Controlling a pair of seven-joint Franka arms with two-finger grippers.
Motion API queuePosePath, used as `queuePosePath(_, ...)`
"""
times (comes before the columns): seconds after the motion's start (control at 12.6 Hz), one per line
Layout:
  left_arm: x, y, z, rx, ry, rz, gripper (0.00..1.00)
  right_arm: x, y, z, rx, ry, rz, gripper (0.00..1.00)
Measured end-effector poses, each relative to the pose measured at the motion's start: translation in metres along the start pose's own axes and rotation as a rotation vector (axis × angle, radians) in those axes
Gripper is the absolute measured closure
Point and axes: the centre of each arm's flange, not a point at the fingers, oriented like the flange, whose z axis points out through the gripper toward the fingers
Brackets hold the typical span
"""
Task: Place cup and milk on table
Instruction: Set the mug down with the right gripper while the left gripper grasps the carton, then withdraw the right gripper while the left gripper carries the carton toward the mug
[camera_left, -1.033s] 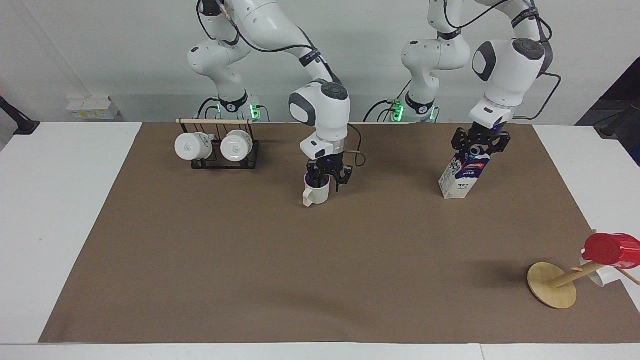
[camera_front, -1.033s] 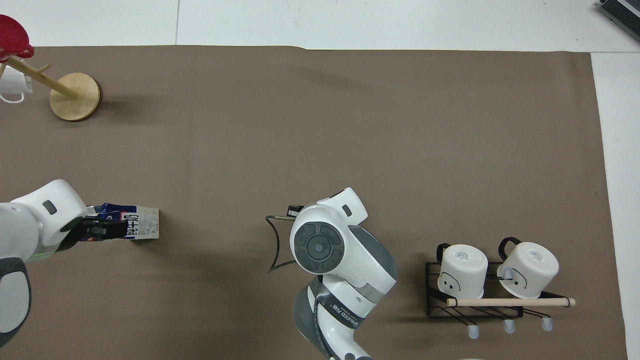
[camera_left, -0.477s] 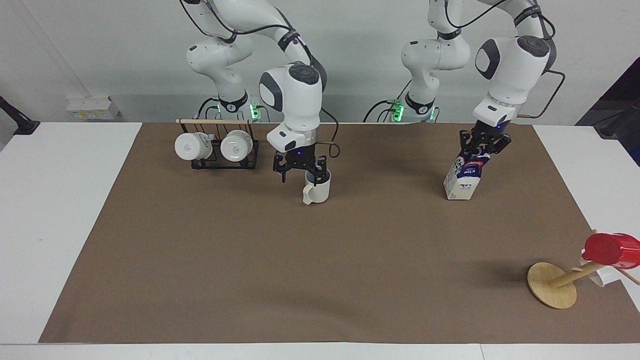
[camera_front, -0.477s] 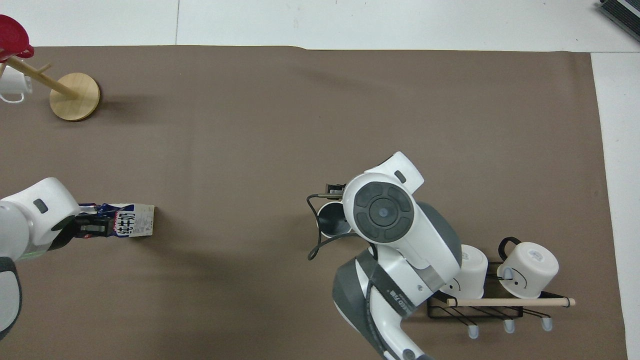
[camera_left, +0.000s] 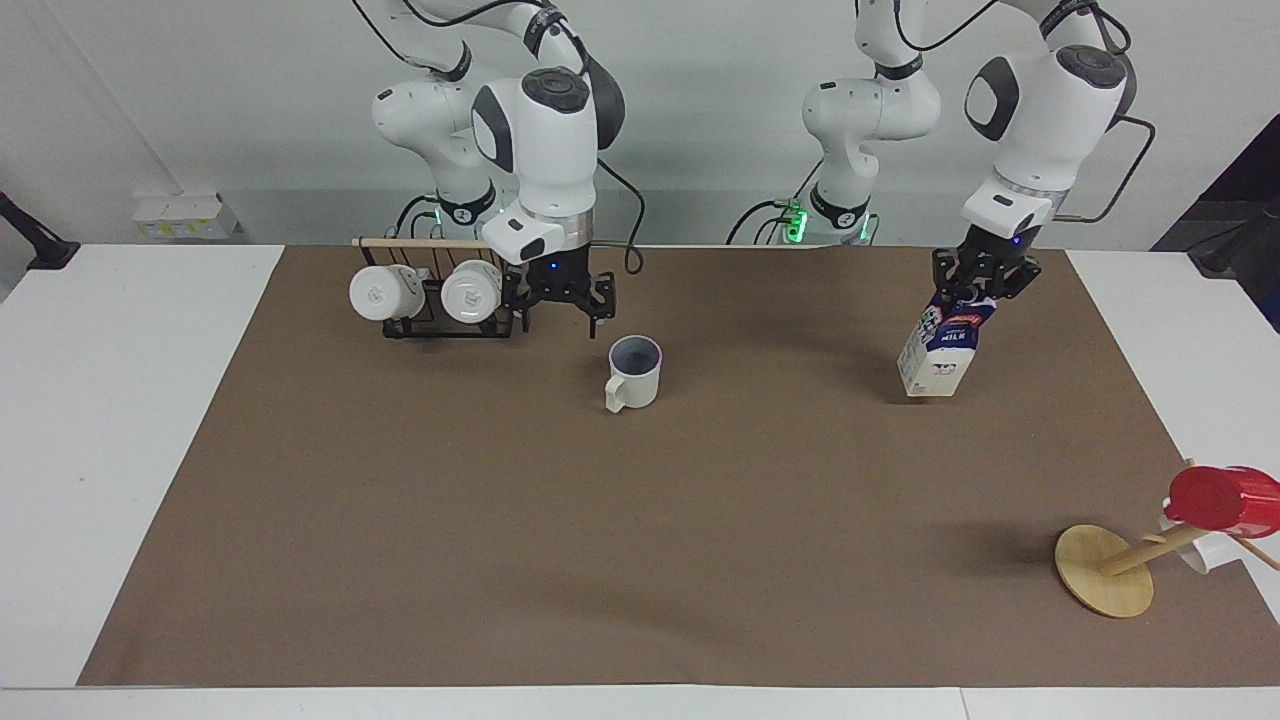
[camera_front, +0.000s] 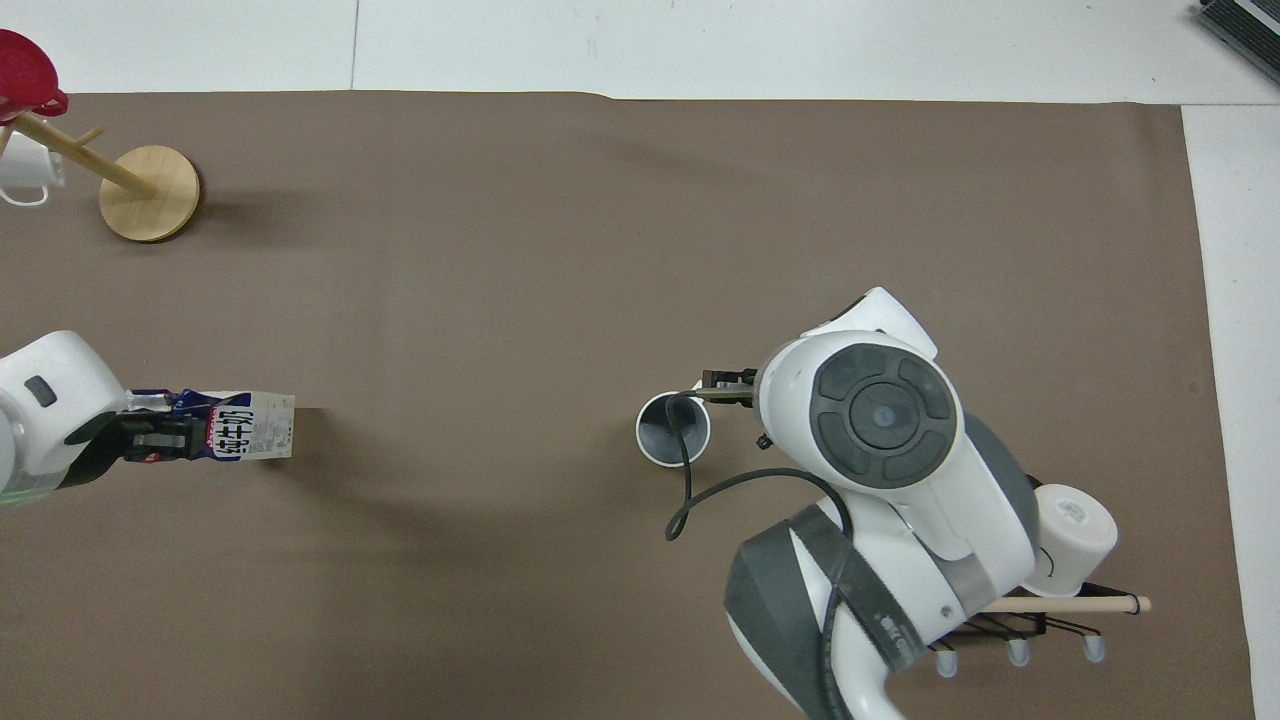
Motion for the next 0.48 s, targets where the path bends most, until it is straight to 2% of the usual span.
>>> queuePosePath(0.16, 0.001, 0.010, -0.005, -0.014, -0.024, -0.044, 0.59, 0.005, 0.028, -0.017, 0.031, -0.032, -0.004, 0.00)
queuePosePath(0.48, 0.009, 0.081, -0.025, -0.032, -0.024, -0.107, 0.59, 0.014, 0.115, -0.048, 0.050, -0.091, -0.022, 0.00)
